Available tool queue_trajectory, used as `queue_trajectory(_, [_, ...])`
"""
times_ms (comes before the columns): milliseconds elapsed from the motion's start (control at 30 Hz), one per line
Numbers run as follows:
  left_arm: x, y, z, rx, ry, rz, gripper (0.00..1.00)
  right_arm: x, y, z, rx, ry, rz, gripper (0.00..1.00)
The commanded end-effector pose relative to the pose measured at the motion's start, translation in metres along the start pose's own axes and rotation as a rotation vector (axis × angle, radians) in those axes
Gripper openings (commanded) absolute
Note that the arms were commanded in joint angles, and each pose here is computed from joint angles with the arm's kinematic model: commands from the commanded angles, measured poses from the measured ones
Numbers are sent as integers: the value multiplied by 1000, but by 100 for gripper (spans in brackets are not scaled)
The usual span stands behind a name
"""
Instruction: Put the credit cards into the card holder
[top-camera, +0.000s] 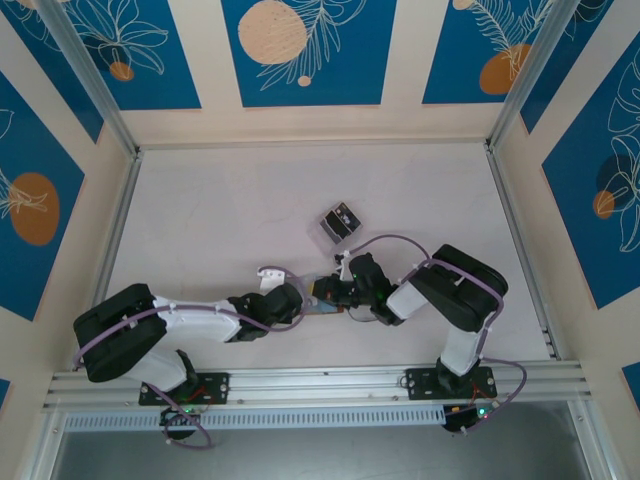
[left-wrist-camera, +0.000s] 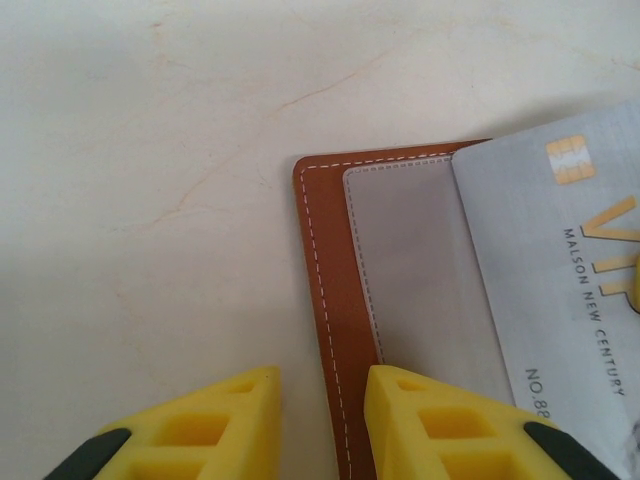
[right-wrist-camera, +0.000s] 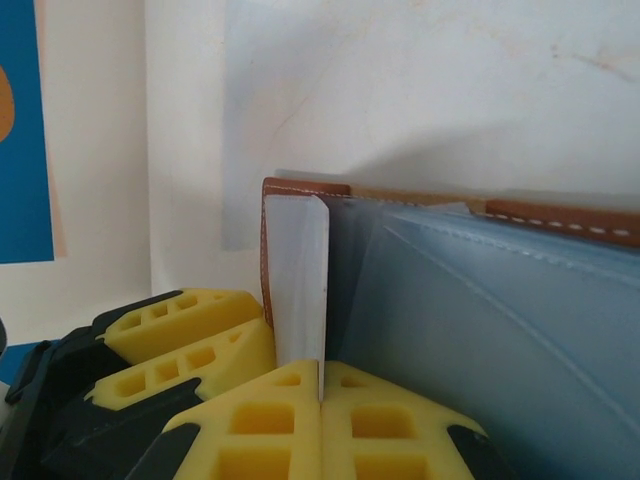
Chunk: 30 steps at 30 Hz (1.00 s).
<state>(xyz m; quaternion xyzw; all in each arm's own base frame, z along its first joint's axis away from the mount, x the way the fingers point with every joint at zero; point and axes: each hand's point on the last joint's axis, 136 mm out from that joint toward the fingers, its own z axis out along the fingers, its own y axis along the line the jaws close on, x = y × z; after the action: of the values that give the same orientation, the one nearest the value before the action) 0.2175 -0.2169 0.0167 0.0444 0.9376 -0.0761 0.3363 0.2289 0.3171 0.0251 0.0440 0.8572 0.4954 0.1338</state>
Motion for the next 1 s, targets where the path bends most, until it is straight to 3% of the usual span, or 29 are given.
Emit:
queue_trajectory(0, [41, 6, 5, 7, 170, 53, 28, 58, -89, -20, 346, 168, 146, 0])
queue_trajectory(967, [41, 2, 7, 13, 173, 59, 28, 67, -115, -30, 510, 157, 262, 0])
